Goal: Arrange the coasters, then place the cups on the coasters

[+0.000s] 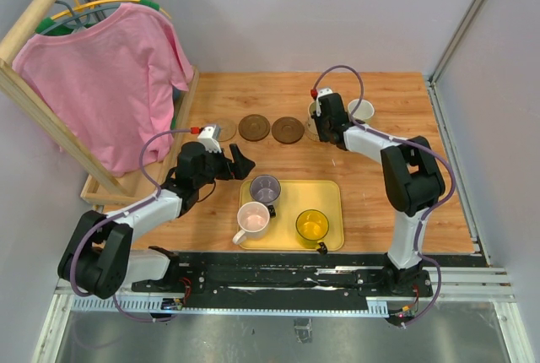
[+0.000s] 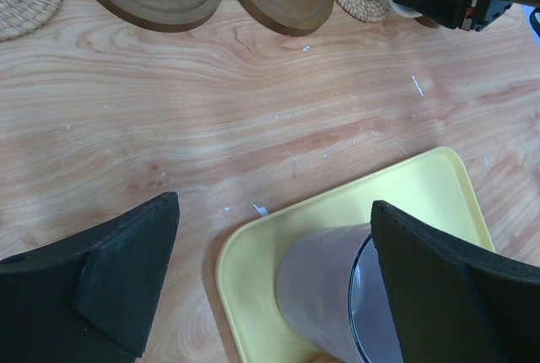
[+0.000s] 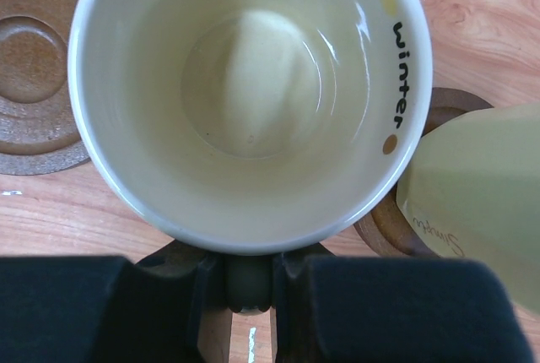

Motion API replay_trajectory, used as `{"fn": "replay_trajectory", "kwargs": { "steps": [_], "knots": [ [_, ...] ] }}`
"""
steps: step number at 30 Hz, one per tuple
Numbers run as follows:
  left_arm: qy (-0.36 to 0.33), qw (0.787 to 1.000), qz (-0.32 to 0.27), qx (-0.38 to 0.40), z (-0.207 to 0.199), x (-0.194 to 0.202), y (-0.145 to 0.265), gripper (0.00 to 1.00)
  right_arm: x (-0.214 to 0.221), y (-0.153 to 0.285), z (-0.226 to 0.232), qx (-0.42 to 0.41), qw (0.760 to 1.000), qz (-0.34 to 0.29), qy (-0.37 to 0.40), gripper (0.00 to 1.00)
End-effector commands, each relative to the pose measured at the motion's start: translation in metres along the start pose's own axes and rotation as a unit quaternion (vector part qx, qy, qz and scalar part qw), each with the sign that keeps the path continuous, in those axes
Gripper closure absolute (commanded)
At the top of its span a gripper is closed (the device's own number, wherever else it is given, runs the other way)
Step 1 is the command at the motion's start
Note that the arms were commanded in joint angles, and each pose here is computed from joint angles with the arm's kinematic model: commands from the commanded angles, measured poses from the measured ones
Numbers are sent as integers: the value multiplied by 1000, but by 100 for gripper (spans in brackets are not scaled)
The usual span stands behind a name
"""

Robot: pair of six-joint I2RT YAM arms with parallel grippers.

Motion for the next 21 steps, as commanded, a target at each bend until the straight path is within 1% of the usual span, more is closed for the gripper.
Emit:
{"fn": "replay_trajectory", "kwargs": {
  "steps": [1,21],
  "knots": [
    [-11,1000,-13,17,-9,-8,-3,0,-41,3,-11,16,998,-56,-26,99],
    [-9,1000,-9,17,-8,-6,-3,0,-21,1,-11,15,999,-22,-38,99]
  ]
}}
Point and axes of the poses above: each gripper's point midway between its finger pads, its own y axis back along the fingers, its own z axis along the line the jaws close on, x = y × z, the point moved 1 cm from there along y, back along the fingers, and after that the axes turned 4 degrees about -y, right-handed, at the moved point
